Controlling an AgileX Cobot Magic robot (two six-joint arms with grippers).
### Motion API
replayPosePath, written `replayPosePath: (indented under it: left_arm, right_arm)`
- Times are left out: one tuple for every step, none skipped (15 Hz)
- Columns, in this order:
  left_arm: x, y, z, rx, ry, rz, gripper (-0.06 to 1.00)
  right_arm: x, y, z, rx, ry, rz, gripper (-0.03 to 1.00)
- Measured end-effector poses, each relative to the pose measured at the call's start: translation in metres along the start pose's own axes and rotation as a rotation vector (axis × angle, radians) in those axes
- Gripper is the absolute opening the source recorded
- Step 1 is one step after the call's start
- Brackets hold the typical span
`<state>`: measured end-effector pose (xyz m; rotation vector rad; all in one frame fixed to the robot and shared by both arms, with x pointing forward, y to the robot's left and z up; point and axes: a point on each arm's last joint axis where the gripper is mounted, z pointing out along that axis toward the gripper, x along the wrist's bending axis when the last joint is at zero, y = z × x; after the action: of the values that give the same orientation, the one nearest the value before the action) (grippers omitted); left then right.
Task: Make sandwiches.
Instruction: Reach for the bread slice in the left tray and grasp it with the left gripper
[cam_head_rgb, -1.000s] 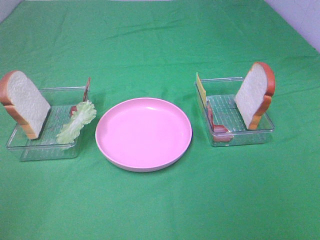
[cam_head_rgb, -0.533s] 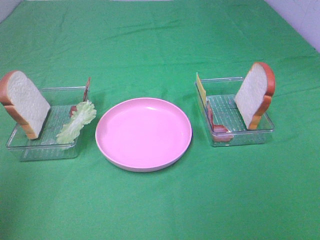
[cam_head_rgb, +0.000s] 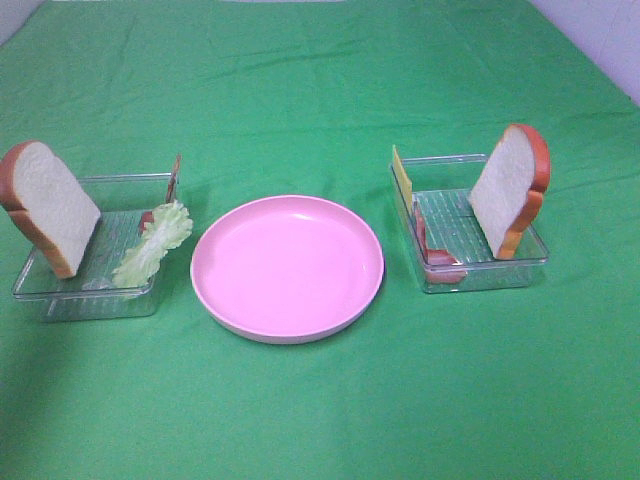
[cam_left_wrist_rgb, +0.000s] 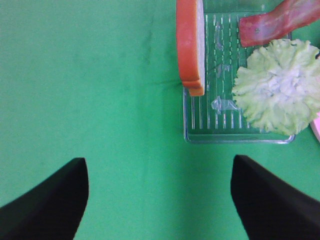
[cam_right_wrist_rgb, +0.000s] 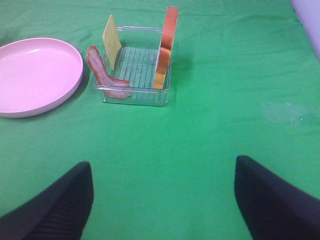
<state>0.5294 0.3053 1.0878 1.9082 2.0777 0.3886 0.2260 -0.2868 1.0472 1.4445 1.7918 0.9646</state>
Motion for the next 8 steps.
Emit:
replayPosePath:
  left_arm:
    - [-0.001, 0.018, 0.025, 0.038, 0.003, 0.004, 0.74]
    - [-0.002, 0.024, 0.034, 0.047, 0.003, 0.007, 0.74]
    - [-0.002, 0.034, 0.050, 0.060, 0.004, 0.014, 0.74]
    - [-0.004, 0.043, 0.068, 0.076, 0.003, 0.021, 0.74]
    - [-0.006, 0.048, 0.083, 0.094, 0.003, 0.029, 0.74]
    - [-0.009, 0.053, 0.098, 0.108, -0.002, 0.033, 0.74]
    - [-0.012, 0.055, 0.110, 0.121, -0.006, 0.035, 0.74]
    - [-0.013, 0.056, 0.116, 0.122, -0.009, 0.036, 0.74]
  right_arm:
    - [0.000, 0.000, 0.000, 0.000, 0.000, 0.000, 0.74]
    - [0.000, 0.000, 0.000, 0.000, 0.000, 0.000, 0.74]
    - [0.000, 0.000, 0.000, 0.000, 0.000, 0.000, 0.74]
    - [0.000, 0.000, 0.000, 0.000, 0.000, 0.000, 0.74]
    - [0.000, 0.000, 0.000, 0.000, 0.000, 0.000, 0.74]
    - [0.000, 0.000, 0.000, 0.000, 0.000, 0.000, 0.74]
    - [0.000, 0.000, 0.000, 0.000, 0.000, 0.000, 0.74]
    - [0.000, 0.000, 0.000, 0.000, 0.000, 0.000, 0.74]
